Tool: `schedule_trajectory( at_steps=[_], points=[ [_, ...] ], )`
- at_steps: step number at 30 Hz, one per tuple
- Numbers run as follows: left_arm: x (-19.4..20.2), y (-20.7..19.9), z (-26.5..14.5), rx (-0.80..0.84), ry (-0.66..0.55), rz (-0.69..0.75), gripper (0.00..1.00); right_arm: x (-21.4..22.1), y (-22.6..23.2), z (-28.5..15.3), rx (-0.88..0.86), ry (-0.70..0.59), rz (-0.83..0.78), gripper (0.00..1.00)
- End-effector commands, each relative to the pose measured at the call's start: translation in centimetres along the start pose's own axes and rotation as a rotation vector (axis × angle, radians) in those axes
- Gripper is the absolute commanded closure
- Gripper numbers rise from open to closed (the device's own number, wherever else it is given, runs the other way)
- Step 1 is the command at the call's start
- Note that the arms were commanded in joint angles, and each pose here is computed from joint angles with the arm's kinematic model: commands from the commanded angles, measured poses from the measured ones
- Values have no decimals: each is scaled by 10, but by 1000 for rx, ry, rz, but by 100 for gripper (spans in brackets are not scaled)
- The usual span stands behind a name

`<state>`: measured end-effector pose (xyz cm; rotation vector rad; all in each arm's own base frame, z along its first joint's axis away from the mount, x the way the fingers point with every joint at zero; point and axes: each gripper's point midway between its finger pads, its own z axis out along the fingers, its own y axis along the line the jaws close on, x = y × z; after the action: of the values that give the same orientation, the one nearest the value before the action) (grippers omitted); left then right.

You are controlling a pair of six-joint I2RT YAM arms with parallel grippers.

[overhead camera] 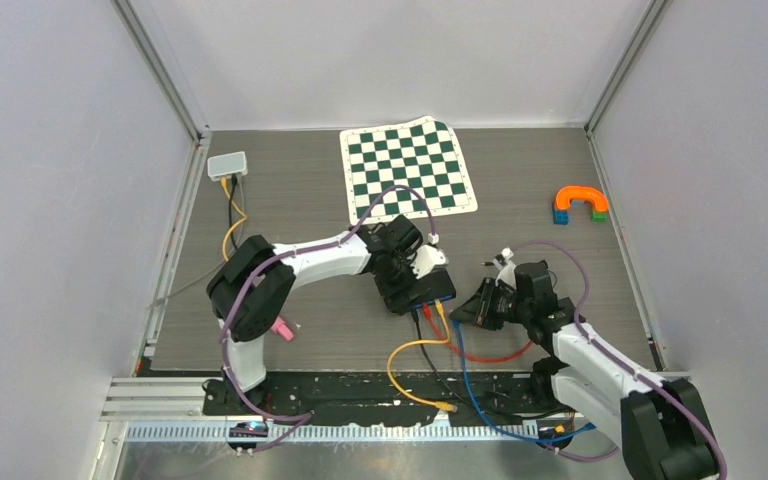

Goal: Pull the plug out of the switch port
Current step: Pull the connector from the switch port, then place the connector at the center of the board.

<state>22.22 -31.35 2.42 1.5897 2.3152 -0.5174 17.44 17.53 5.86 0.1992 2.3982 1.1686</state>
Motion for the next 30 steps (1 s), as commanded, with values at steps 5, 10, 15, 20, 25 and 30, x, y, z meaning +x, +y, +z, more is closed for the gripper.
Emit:
schedule_trajectory(
  at_steps=[5,10,15,20,25,30],
  points=[
    [-24,3,-22,-52,-162,0,0,-108,89,-52,-84,-440,-178,95],
    [-31,8,-39,-108,-200,-15,0,-143,102,-85,-17,-629,-211,95],
    [-41,24,-70,-260,-304,-58,0,-169,153,-121,-181,-804,-234,95],
    [-54,25,-106,-321,-430,-78,0,-178,223,-155,-439,-849,-262,95],
    [-58,26,-136,-367,-510,-90,0,-181,276,-190,-621,-864,-287,95],
    [-56,30,-155,-421,-556,-110,0,-194,295,-215,-585,-967,-401,95]
  ],
)
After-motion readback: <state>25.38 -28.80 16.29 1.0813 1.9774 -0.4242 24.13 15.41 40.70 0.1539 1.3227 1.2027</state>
